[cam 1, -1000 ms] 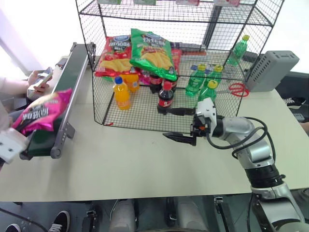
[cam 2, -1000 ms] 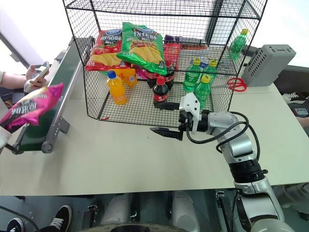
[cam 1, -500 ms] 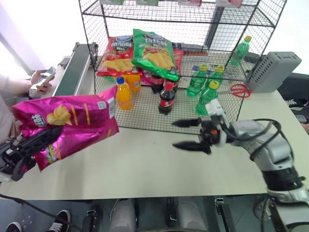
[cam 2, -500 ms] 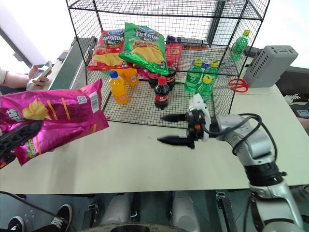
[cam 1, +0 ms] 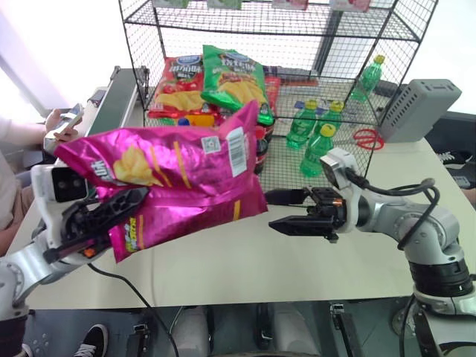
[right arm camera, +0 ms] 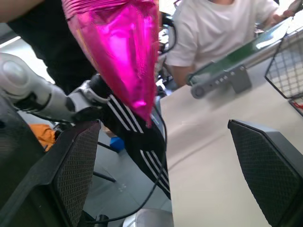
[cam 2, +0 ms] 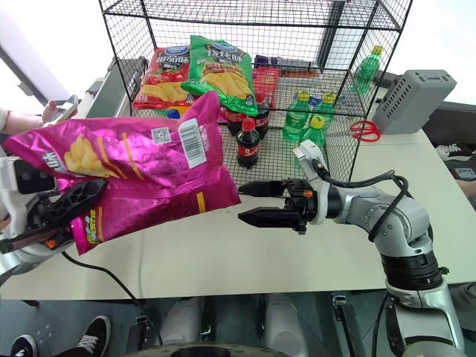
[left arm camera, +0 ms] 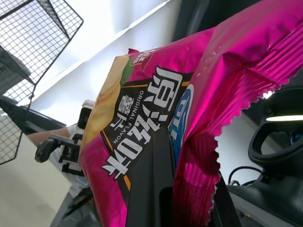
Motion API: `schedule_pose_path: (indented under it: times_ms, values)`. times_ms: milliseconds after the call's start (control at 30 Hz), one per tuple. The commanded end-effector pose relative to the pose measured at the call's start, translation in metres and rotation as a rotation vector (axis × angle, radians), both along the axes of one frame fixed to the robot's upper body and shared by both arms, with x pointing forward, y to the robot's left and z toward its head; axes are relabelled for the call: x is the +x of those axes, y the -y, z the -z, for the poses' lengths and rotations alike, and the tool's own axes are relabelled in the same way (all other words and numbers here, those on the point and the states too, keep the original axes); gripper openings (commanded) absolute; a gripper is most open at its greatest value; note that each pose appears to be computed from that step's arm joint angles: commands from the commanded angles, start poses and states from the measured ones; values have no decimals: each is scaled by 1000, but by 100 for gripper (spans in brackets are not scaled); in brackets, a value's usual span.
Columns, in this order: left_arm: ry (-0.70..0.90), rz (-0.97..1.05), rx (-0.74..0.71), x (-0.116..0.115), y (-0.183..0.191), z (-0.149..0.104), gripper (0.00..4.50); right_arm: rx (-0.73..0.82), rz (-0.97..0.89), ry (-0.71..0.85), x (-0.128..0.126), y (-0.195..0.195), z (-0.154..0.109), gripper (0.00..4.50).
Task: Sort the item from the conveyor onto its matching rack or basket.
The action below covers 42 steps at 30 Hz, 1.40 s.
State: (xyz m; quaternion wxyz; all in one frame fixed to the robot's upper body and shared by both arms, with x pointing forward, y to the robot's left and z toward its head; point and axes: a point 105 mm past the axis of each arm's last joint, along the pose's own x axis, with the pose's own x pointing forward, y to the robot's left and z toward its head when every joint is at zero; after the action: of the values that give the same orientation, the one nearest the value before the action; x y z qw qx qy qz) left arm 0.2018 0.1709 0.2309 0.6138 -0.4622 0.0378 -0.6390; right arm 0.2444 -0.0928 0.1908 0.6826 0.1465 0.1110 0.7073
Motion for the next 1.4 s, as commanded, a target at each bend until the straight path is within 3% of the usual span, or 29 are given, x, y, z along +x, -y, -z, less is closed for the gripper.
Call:
schedule_pose_path:
  times_ms: [33, 300, 400, 633, 667, 800, 933, 1133, 1167, 1267, 1333, 1400]
  values:
    - [20, 49, -41, 1, 9, -6, 4, 32, -48, 47, -5, -8, -14, 450]
    - [-10, 57, -51, 10, 21, -2, 4, 91, -97, 18, -10, -20, -25, 450]
    - [-10, 26, -31, 15, 22, 1, 0, 96, -105, -2, -11, -21, -24, 373]
    - [-16, -13, 9, 18, 21, 11, 0, 114, -103, -13, -13, -18, -28, 36]
    - [-9, -26, 20, 20, 20, 13, 0, 117, -104, -14, -13, -18, -29, 12]
    - [20, -112, 82, 29, 18, 20, 0, 106, -91, -13, -12, -16, -27, 12]
    - [16, -117, 99, 30, 15, 21, 137, 90, -63, 1, -9, -15, -24, 12]
    - [120, -265, 153, 41, 8, 19, 430, 78, 52, 53, 3, -1, -24, 12]
    - [146, -299, 187, 42, 6, 21, 450, 98, 92, 58, 6, 5, -28, 12]
    - [164, -334, 236, 44, -1, 24, 450, 38, 223, 138, 9, 26, -26, 12]
    - [219, -417, 288, 51, -5, 26, 450, 83, 337, 184, 17, 41, -39, 12]
    - [270, -482, 329, 59, -6, 27, 450, 83, 526, 381, 29, 61, -61, 12]
